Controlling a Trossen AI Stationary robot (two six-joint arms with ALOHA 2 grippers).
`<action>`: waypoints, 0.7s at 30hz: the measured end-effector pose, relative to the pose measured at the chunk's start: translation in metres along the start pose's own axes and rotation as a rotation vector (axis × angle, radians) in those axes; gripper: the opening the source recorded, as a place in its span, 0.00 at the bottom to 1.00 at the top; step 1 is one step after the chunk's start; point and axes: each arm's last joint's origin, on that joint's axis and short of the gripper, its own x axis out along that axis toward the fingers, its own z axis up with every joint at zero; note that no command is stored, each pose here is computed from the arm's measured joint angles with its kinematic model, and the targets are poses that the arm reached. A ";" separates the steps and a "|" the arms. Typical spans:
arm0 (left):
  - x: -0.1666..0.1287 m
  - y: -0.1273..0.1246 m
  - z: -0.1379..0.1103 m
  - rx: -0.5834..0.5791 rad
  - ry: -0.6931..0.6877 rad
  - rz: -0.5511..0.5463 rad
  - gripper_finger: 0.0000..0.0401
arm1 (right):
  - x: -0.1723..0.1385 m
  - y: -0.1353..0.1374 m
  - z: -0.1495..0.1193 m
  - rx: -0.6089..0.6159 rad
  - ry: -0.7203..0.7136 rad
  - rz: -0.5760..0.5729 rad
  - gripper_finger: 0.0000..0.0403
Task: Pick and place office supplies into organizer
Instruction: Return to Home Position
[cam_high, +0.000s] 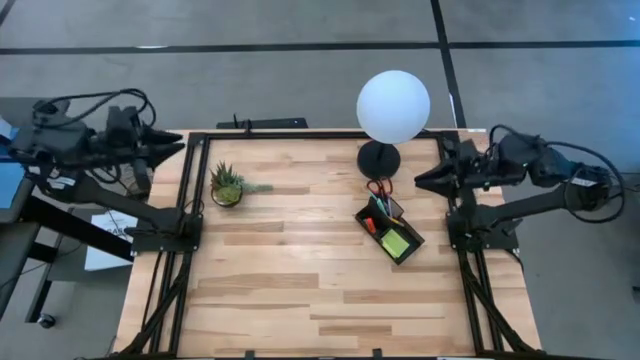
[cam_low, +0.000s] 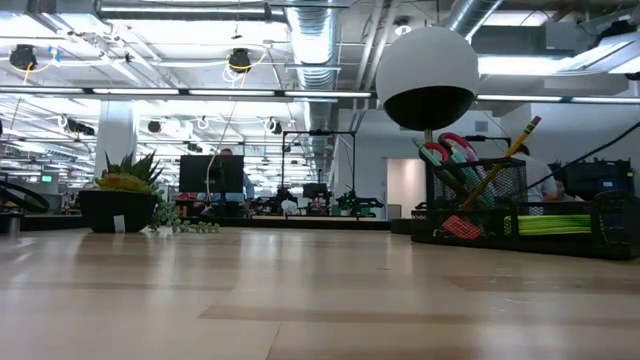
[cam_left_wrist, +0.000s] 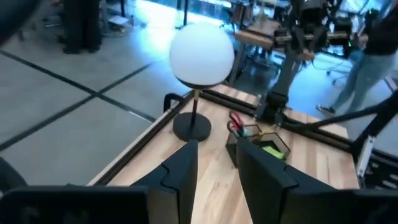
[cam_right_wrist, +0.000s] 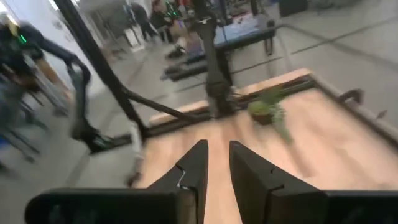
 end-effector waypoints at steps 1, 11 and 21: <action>-0.001 0.004 -0.008 -0.007 -0.014 0.000 0.27 | 0.001 0.000 -0.003 -0.036 0.009 -0.022 0.14; 0.021 0.021 -0.103 0.043 -0.203 -0.149 0.27 | 0.010 -0.012 -0.043 -0.281 -0.211 0.031 0.14; 0.021 0.042 -0.164 -0.086 -0.396 -0.238 0.27 | 0.010 -0.037 -0.110 -0.204 -0.357 0.100 0.14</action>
